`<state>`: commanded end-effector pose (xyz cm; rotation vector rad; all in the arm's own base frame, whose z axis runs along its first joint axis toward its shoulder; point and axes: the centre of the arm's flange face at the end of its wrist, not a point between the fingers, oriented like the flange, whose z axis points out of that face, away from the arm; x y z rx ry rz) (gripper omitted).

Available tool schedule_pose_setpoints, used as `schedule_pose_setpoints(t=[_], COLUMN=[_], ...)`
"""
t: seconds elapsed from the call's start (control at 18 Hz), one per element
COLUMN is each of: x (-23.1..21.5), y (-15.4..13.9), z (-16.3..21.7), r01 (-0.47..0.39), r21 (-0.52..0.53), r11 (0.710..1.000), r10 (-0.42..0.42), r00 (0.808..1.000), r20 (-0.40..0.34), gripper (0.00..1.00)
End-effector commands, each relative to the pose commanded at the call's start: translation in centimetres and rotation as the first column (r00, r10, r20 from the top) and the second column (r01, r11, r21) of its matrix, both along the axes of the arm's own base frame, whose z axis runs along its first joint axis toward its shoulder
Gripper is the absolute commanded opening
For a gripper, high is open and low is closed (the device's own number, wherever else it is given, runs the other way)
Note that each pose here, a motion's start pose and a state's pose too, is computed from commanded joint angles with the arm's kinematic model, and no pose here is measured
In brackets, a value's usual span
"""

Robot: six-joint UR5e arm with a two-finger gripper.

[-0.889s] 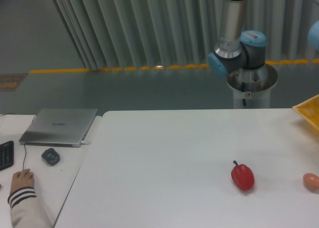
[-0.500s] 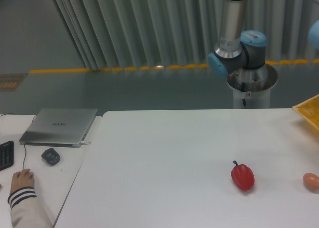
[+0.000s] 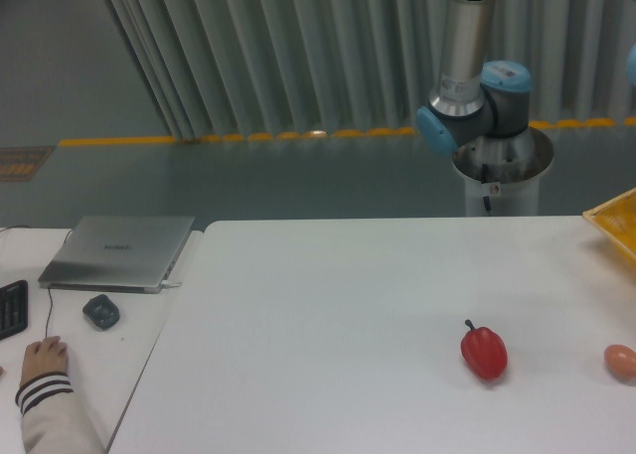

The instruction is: Place the green pepper on the table

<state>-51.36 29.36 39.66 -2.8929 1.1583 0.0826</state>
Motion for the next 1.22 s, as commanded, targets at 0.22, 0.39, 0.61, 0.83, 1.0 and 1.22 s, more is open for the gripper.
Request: schedule_pose_setpoints(t=[0.22,0.39,0.61,0.83,1.0,1.22], x=[-0.7,-0.9,-1.3,-1.7,-2.1,-3.0], y=[-1.8,-2.6,-3.8,-5.9,-7.8,-10.1], z=[-0.5,-0.7,-0.7,-2.0,-2.5,-2.8], r01=[-0.028,0.007,0.067,0.133,0.210,0.341], r21=[-0.003,-0.008,-0.013,-0.018,-0.020,-0.020], r11=[1.000,1.000,0.998,0.991,0.977,0.940], r10=[0.028,-0.007,-0.067,-0.132,-0.209,-0.339], r00=[1.000,1.000,0.998,0.990,0.976,0.939], r20=[0.013,0.020,0.023,0.046,0.054,0.060], gripper=[1.00,1.00,1.00,1.00,1.00,1.00])
